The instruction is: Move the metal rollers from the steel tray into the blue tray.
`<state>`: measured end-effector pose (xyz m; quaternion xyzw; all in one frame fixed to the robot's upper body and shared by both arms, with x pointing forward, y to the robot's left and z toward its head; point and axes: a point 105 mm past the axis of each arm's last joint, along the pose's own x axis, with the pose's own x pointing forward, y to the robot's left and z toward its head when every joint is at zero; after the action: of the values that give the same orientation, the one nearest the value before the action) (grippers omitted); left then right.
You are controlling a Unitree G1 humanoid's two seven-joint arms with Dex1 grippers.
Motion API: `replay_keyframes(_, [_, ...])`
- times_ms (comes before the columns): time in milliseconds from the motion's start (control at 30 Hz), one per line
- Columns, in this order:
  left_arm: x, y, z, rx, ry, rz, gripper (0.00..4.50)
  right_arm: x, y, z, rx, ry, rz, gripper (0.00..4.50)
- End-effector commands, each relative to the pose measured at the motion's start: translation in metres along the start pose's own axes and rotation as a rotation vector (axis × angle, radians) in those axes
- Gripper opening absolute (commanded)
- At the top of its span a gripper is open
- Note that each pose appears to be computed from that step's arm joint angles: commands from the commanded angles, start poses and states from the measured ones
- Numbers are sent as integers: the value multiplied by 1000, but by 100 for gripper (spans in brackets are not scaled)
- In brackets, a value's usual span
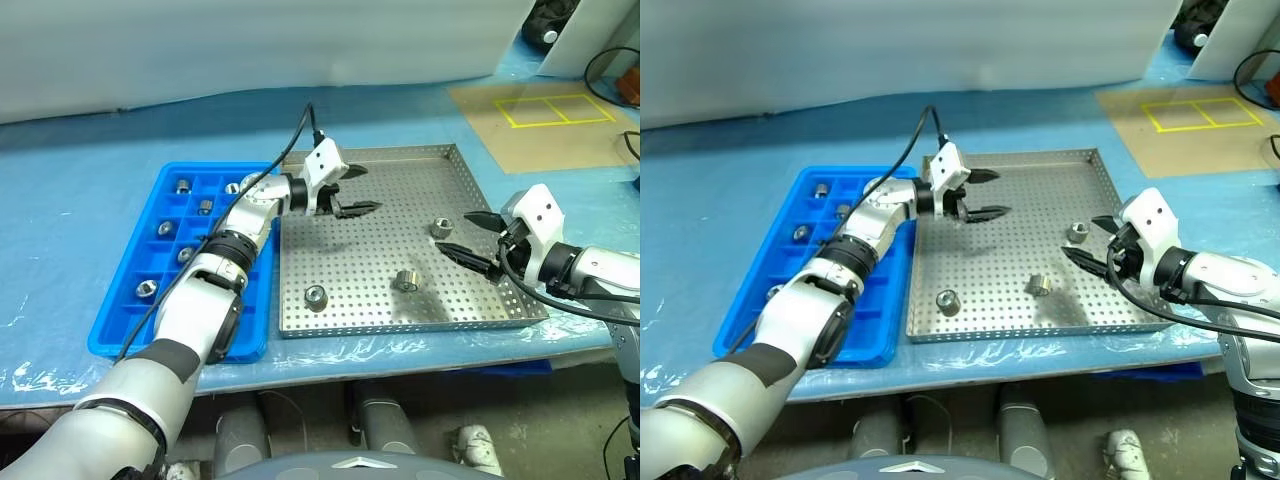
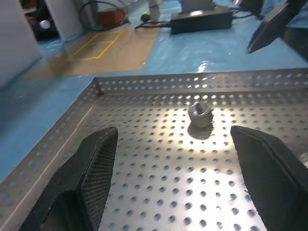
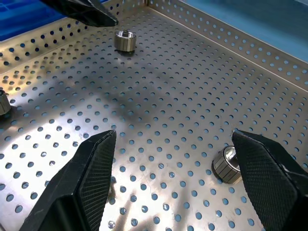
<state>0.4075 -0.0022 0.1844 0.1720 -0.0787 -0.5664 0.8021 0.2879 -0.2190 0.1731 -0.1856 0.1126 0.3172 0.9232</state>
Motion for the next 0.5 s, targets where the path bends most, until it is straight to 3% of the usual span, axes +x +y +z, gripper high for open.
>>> replay_keyframes(33, [-2,19,5,95,42,111,394,2,1,15,-39,-45,1,396])
replay_keyframes(500, [-16,42,-44,137,367,322,394,15,6,13,-20,-81,3,396])
